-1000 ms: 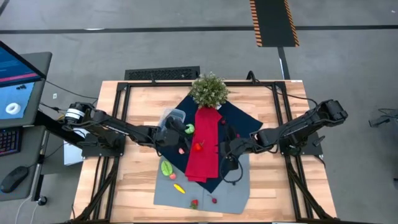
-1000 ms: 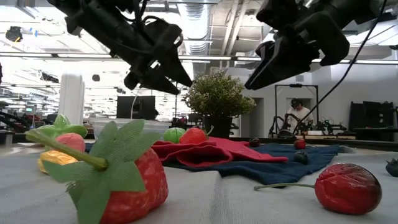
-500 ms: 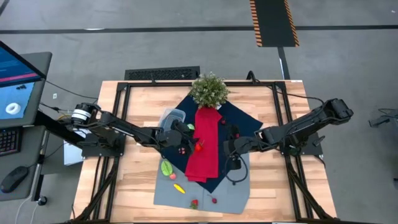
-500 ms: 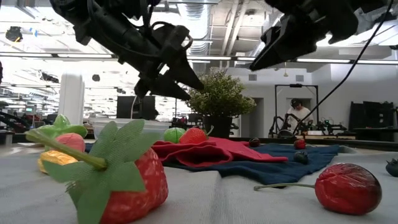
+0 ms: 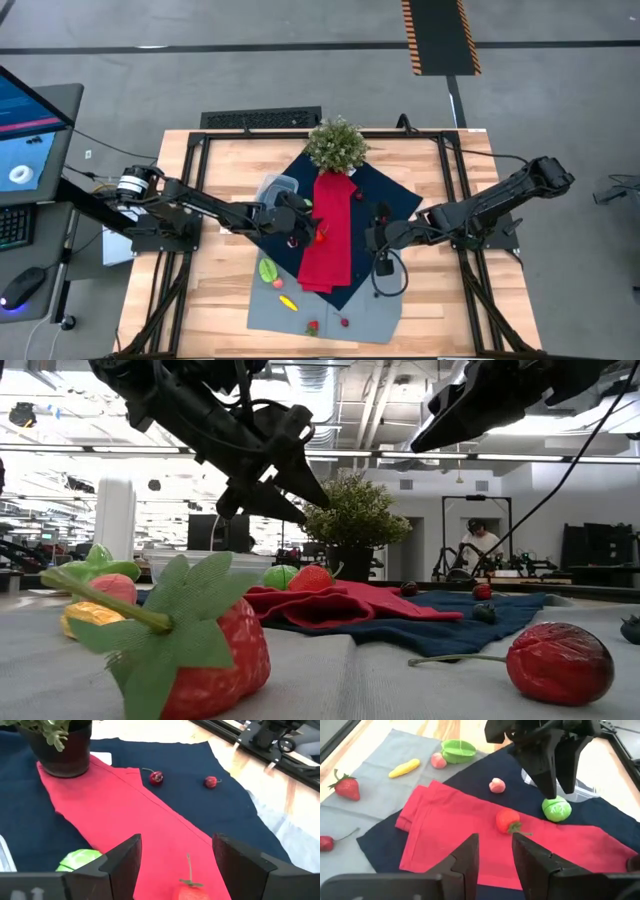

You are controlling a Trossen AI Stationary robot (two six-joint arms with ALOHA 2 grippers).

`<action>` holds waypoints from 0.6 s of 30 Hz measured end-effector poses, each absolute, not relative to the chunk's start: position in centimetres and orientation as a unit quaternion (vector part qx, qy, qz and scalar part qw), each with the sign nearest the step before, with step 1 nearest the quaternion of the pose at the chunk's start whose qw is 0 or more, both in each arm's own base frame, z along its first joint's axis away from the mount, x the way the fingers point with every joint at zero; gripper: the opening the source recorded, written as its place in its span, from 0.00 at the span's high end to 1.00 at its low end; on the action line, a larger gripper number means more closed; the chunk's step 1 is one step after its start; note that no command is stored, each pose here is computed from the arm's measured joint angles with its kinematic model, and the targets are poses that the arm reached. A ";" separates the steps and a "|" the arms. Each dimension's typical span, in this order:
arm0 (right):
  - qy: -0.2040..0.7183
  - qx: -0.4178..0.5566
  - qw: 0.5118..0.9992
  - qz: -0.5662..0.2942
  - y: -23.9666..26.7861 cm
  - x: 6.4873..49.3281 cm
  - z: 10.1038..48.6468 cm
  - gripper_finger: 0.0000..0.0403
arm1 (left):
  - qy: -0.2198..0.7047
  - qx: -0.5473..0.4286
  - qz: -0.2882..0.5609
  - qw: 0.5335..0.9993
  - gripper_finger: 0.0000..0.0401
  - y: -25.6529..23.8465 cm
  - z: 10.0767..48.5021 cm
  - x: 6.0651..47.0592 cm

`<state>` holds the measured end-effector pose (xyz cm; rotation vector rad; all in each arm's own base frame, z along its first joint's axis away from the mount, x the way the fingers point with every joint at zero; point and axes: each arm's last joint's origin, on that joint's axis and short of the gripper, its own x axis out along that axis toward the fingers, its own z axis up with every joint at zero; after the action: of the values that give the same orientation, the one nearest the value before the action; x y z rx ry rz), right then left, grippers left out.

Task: Pick and placing Produce into tupperware
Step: Put the top red strawberry into the transparent bin

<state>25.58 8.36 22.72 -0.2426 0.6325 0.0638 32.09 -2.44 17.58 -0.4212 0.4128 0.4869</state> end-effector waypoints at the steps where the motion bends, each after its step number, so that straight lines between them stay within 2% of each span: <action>1: 0.310 -0.119 0.943 0.031 8.4 25.6 22.7 0.66 | 0.202 -0.208 0.233 0.928 0.42 -2.5 17.6 32.1; 8: 0.310 -0.119 0.943 0.031 8.4 25.6 22.7 0.66 | 0.223 -0.200 0.211 0.930 0.44 -2.7 16.0 33.9; 12: 0.310 -0.119 0.943 0.031 8.4 25.6 22.7 0.66 | 0.230 -0.193 0.205 0.931 0.47 -3.0 16.5 35.7; 18: 0.313 -0.120 0.942 0.032 8.4 25.5 22.7 0.66 | 0.291 -0.169 0.234 0.912 0.49 -2.9 15.1 37.1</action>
<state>25.55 8.39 22.66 -0.2443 0.6389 0.0655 37.15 -2.92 15.12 -0.3490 0.5996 0.4820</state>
